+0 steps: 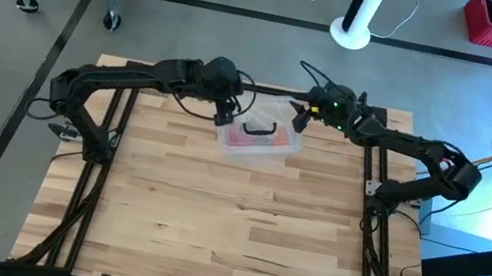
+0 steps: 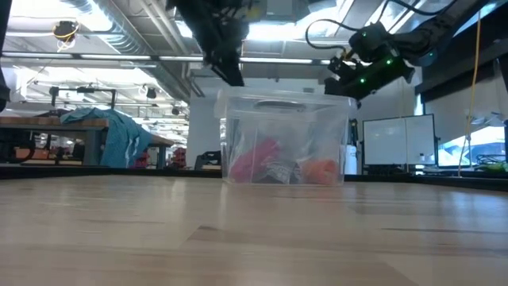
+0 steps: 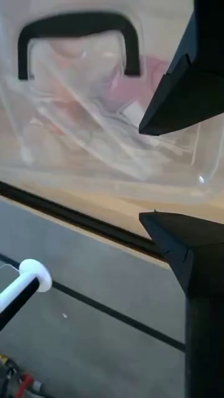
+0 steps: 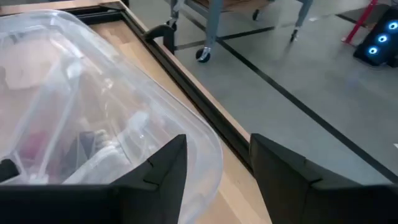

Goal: Roll bandage
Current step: Close the transparent bin, then return to Home Position

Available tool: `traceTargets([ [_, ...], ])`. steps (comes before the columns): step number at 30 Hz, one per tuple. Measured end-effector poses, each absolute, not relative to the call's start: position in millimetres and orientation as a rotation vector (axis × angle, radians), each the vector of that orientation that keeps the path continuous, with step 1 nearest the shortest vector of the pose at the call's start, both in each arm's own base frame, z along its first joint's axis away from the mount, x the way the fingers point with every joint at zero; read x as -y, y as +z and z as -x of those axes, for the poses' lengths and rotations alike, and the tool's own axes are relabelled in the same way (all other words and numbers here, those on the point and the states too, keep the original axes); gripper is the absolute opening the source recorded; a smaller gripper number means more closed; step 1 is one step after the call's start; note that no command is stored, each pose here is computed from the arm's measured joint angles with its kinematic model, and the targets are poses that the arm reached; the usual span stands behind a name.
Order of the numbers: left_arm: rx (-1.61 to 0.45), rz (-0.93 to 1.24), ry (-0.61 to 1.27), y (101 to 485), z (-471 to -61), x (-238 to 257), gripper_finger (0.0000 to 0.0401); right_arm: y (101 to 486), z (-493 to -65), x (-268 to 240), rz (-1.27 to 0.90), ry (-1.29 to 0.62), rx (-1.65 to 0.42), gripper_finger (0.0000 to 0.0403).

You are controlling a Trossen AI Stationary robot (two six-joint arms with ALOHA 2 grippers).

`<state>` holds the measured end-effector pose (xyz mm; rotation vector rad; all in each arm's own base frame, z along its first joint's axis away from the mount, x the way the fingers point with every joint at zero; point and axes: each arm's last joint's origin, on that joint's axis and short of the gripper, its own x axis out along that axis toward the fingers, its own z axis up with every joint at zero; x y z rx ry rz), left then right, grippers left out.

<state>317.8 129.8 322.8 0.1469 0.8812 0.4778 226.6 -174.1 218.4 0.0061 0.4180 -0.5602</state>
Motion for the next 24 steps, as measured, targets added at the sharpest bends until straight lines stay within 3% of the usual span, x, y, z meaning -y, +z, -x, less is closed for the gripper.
traceTargets([
  [5,-0.934,-0.104,0.493,284,-312,-139,0.0205,217,-228,175,-0.007,-0.565,-0.426,0.0179],
  [13,-0.847,-0.085,0.562,246,-303,-155,0.0205,216,-227,176,0.014,-0.600,-0.447,0.0179],
  [21,-0.774,-0.178,0.599,267,-299,-175,0.0205,224,-229,178,0.027,-0.616,-0.433,0.0179],
  [24,-0.716,-0.209,0.606,289,-298,-173,0.0205,247,-231,179,0.045,-0.622,-0.384,0.0179],
])
